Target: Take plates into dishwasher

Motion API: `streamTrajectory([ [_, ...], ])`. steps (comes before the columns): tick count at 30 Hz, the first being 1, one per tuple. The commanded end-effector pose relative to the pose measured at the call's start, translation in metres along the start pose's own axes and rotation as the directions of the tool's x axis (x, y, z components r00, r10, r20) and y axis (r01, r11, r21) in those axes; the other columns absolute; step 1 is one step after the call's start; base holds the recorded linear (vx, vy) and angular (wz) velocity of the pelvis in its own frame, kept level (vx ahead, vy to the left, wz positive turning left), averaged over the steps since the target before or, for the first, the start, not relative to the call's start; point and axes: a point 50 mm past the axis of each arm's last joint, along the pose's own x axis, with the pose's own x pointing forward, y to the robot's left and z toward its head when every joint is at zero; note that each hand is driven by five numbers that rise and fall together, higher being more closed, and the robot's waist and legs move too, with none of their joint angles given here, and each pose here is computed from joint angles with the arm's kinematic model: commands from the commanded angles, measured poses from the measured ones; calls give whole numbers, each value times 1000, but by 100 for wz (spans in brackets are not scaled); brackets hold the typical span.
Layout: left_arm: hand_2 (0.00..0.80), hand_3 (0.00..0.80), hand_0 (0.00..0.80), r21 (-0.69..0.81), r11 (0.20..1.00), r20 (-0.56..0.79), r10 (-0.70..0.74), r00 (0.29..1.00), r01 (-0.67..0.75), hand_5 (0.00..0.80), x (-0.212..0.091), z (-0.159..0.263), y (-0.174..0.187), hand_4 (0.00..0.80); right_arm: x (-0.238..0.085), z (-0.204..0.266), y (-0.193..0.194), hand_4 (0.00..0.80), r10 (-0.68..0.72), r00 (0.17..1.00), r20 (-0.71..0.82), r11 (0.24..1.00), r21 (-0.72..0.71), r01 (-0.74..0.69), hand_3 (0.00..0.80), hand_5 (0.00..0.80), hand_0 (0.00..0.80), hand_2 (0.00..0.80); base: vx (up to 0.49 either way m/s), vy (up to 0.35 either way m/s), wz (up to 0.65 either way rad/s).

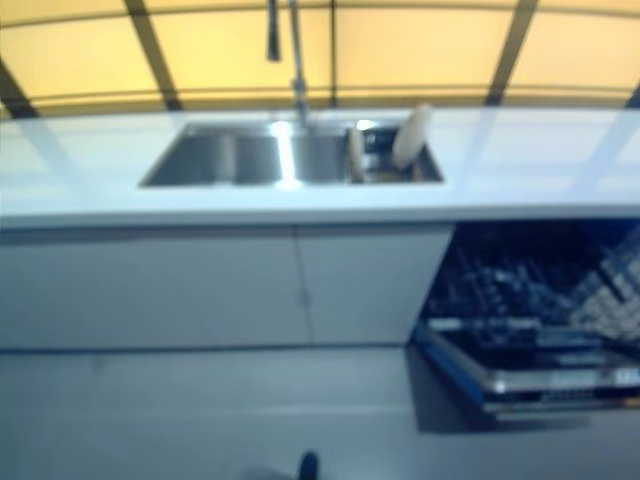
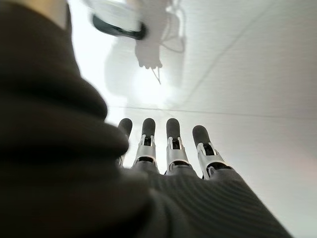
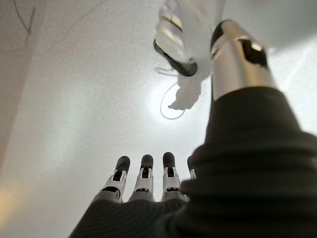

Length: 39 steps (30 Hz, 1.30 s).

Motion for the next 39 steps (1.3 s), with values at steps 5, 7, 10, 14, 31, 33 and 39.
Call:
streamTrajectory([
  [5, 0, 0, 0, 110, 993, 124, 25, 992, -39, 0, -4, 42, 3, 0, -3, 22, -25, 0, -58, 995, 81, 998, 14, 57, 0, 0, 0, 0, 80, -38, -8],
  [7, 0, 0, 0, 100, 995, 104, -3, 995, -8, 0, -3, 39, 0, 0, -2, 17, -26, 0, -68, 996, 51, 997, 44, 65, 0, 0, 0, 0, 174, 26, 7],
  [10, 0, 0, 0, 128, 992, 85, 3, 996, -14, 0, -2, 34, 0, 0, -1, 5, -26, 0, -79, 997, -7, 988, 135, 79, 0, 0, 0, 0, 284, 118, 10],
  [14, 0, 0, 0, 197, 980, 61, 9, 998, -21, 0, -2, 32, 5, 0, -1, -7, -29, 0, -88, 995, -43, 980, 174, 94, 0, 0, 0, 0, 301, 288, 29],
  [31, 0, 0, 0, 284, 958, 51, -45, 998, 28, 0, 0, 21, -3, 0, -2, 13, -34, 0, -112, 992, 59, 991, 76, 107, 0, 0, 0, 0, 247, -59, 7],
  [33, 0, 0, 0, 251, 967, 30, -40, 999, 31, 0, 0, 18, -1, 0, -2, 13, -33, 0, -109, 992, 56, 991, 84, 104, 0, 0, 0, 0, 182, -48, 6],
  [39, 0, 0, 0, 269, 962, 3, -42, 999, 40, 0, 0, 9, 0, 0, -1, 9, -31, 0, -121, 992, 37, 988, 97, 117, 0, 0, 0, 0, 135, -16, -3],
])
